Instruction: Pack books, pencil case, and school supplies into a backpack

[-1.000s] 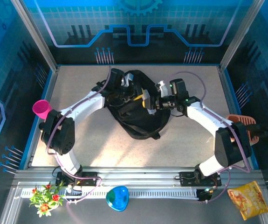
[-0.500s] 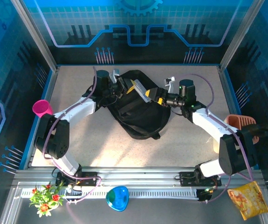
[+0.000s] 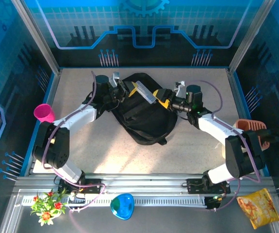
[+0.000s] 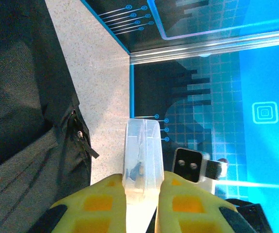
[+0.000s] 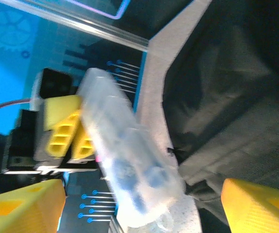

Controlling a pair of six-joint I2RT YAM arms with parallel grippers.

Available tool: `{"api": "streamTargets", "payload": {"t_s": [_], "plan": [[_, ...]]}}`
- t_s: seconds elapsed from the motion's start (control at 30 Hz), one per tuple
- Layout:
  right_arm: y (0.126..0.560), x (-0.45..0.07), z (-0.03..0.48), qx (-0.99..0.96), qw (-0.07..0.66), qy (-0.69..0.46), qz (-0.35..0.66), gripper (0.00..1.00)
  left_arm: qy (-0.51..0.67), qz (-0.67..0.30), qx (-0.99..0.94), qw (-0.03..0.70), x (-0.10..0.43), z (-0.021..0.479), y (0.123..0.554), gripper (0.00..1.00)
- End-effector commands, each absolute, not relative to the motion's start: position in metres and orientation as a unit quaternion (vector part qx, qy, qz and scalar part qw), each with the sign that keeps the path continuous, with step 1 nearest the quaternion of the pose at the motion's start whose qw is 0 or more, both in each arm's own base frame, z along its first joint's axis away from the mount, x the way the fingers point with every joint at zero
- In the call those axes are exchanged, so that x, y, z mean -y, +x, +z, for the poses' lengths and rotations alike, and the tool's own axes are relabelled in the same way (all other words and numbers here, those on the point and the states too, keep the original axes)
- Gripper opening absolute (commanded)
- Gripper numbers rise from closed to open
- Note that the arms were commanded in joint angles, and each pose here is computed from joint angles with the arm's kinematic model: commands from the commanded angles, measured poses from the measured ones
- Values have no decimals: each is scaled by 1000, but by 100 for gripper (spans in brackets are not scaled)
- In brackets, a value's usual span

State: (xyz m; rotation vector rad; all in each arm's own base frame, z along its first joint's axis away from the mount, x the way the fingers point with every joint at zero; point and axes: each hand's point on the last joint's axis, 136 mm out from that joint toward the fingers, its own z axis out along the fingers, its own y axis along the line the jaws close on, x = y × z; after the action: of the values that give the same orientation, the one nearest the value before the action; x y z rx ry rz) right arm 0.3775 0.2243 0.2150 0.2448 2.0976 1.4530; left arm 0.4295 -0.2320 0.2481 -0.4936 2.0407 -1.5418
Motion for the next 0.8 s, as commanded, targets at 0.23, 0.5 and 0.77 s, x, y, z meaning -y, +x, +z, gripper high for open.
{"api": "streamTargets", "payload": {"t_s": [0.23,0.5,0.77], "plan": [[379,-247,236,-751,264,70,601,81,-165,-604,-727,282,231,275,427,10],[385,-263,259,-721,264,55,638,63,-167,-613,-722,273,233,276,428,12],[389,-266,271,-702,269,52,658,38,-175,-603,-732,266,232,263,426,19]]}}
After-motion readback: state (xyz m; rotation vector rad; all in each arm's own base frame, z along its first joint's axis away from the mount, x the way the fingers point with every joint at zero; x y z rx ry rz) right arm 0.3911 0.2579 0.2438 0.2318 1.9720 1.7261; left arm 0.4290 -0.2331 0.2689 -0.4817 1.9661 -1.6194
